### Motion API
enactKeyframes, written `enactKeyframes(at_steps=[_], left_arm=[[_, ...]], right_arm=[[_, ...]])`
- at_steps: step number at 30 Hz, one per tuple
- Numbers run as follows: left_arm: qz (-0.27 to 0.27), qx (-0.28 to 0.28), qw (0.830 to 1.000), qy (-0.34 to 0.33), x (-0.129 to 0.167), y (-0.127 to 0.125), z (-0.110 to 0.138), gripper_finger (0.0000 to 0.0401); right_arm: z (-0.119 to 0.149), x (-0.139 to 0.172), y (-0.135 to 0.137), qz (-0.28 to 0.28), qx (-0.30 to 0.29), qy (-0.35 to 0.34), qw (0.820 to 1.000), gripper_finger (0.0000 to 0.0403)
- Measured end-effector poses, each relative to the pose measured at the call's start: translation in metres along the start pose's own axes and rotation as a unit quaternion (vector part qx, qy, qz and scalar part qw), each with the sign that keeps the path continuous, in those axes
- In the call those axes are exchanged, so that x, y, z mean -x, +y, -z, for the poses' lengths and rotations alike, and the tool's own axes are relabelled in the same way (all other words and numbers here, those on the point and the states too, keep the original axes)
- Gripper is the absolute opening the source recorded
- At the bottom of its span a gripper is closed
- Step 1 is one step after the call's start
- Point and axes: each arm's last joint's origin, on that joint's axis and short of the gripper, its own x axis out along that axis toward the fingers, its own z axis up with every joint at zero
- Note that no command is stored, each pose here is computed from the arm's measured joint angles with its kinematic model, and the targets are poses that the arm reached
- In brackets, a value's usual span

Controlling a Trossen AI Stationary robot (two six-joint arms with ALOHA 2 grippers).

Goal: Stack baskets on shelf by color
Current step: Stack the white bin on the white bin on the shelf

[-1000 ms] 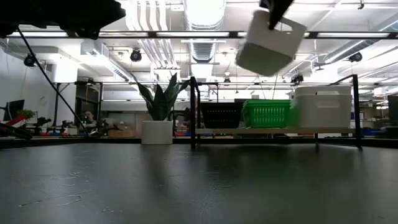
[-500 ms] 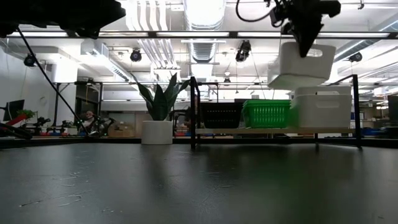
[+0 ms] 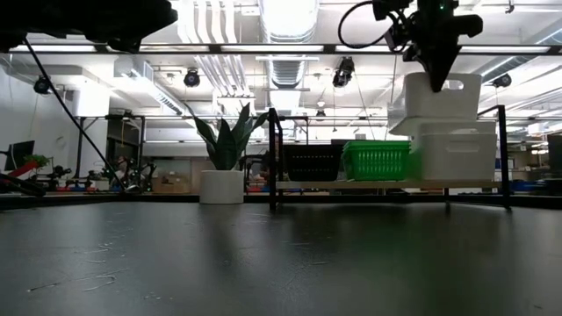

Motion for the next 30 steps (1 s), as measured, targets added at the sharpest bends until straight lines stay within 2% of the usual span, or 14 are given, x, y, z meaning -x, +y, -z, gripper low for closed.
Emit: enactKeyframes(at_steps=[11, 24, 30], left_arm=[[0.0, 0.001, 1.0, -0.001, 0.0, 0.0, 0.0, 0.0099], [-0.001, 0.001, 1.0, -0.002, 0.0, 0.0, -0.001, 0.0099], [-0.001, -0.002, 1.0, -0.005, 0.0, 0.0, -0.002, 0.0099]], right_arm=[[0.004, -0.02, 0.001, -0.014, -0.019, 0.038, 0.999, 0.0008], [0.008, -0.042, 0.005, -0.017, -0.014, 0.081, 0.996, 0.0009], [0.007, -0.048, 0.006, -0.019, -0.034, 0.094, 0.995, 0.0035]])
